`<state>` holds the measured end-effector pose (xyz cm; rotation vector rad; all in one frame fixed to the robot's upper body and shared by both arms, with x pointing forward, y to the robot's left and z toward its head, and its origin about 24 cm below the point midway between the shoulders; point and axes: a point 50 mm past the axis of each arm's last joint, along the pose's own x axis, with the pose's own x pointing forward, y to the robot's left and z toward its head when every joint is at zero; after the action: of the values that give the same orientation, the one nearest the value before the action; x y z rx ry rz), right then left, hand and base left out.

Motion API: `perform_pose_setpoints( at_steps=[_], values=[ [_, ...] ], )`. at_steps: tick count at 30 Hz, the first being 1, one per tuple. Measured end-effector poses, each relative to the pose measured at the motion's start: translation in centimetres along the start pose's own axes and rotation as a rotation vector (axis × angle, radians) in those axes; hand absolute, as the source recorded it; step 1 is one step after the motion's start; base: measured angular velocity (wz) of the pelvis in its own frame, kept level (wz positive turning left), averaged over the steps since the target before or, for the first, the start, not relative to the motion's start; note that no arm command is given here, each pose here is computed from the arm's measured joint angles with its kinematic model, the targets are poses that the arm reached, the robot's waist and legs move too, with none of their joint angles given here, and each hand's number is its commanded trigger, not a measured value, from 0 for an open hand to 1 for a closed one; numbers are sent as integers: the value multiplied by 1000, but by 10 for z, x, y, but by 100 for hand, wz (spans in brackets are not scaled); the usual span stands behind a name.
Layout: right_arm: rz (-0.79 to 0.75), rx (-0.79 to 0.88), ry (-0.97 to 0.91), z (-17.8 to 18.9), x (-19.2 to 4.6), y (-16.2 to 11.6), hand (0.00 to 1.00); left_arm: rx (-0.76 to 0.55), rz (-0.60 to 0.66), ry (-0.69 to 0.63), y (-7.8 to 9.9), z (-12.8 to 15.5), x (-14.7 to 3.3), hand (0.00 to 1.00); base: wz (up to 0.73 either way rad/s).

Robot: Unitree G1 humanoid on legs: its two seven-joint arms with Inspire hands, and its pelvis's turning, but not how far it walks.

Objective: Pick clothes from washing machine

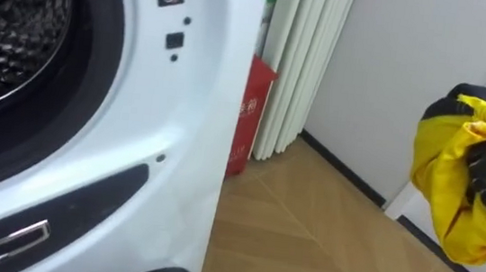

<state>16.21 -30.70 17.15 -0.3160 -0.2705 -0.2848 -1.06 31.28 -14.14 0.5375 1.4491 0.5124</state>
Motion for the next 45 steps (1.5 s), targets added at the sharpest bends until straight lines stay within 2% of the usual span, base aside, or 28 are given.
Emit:
perform_pose_setpoints(
  at_steps=[11, 20, 27, 34, 42, 45],
  values=[
    [90, 31, 38, -5, 0, 7, 100, 5, -12, 16, 0, 1, 0, 0, 0],
    [212, 205, 357, -75, -16, 32, 100, 118, -23, 11, -6, 9, 0, 0, -8],
    [142, 290, 579, -127, -39, 27, 100, 177, -83, -18, -21, 19, -3, 0, -12],
    [55, 328, 777, -174, -60, 26, 100, 80, -125, -56, -31, 41, -6, 0, -5],
    [-46, 311, 778, -189, -45, 31, 100, 97, -172, -152, -41, 58, -10, 0, 6],
    [-101, 298, 780, -194, -46, 28, 100, 77, -190, -171, -46, 61, -13, 0, 12]
  ],
)
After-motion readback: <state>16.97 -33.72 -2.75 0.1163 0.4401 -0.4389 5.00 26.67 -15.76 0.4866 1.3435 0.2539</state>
